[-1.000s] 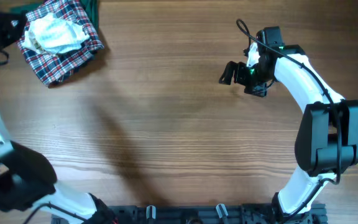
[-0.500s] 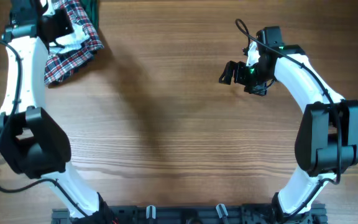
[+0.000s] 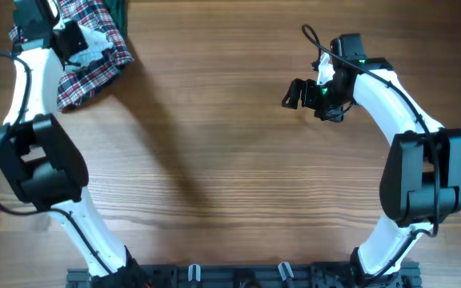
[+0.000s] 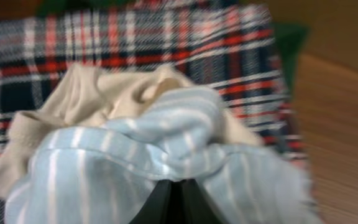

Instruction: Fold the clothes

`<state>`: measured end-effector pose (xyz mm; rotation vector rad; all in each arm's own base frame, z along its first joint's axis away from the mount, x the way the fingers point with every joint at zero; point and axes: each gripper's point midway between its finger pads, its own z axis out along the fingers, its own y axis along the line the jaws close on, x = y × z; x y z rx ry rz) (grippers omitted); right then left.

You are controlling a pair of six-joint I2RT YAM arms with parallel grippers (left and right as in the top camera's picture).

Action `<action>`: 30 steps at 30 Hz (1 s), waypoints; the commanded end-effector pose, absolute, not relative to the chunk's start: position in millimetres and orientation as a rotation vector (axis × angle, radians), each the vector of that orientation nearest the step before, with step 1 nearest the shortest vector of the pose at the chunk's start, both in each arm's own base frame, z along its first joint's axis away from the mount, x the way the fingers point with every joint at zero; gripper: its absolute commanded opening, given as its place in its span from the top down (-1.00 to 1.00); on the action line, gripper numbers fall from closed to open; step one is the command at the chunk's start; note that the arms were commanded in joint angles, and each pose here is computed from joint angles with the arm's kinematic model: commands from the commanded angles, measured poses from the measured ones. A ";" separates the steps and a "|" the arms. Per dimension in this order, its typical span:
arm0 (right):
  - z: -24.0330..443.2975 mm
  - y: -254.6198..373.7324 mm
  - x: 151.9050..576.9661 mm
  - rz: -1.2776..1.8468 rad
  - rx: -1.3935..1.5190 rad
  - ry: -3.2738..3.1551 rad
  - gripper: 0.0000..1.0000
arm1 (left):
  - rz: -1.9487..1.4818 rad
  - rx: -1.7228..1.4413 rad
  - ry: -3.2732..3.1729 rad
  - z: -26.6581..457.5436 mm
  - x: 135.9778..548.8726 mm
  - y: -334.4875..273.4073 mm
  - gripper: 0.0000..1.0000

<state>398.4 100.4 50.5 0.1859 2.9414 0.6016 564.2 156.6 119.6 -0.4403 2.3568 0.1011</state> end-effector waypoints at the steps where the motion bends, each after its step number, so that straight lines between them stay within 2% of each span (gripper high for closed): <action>1: 46.7 105.3 393.6 0.625 0.145 2.956 -0.99 | 0.141 -0.532 2.400 69.8 559.8 190.0 0.85; 6: 46.6 105.2 393.1 0.624 0.146 2.958 -1.00 | 0.168 -0.604 2.393 51.7 551.8 223.5 0.81; 9: 46.6 105.4 392.8 0.626 0.148 2.959 -1.00 | 0.176 -0.599 2.344 76.9 553.8 227.4 0.79; 15: 46.2 105.1 390.4 0.626 0.150 2.969 -0.99 | 0.163 -0.533 2.271 124.2 564.7 204.6 0.66; 24: 46.1 105.1 390.0 0.626 0.151 2.971 -0.99 | 0.097 -0.500 2.290 116.0 575.4 172.2 0.54; 30: 45.9 105.0 388.8 0.625 0.152 2.976 -0.99 | 0.104 -0.471 2.152 193.4 572.2 170.8 0.31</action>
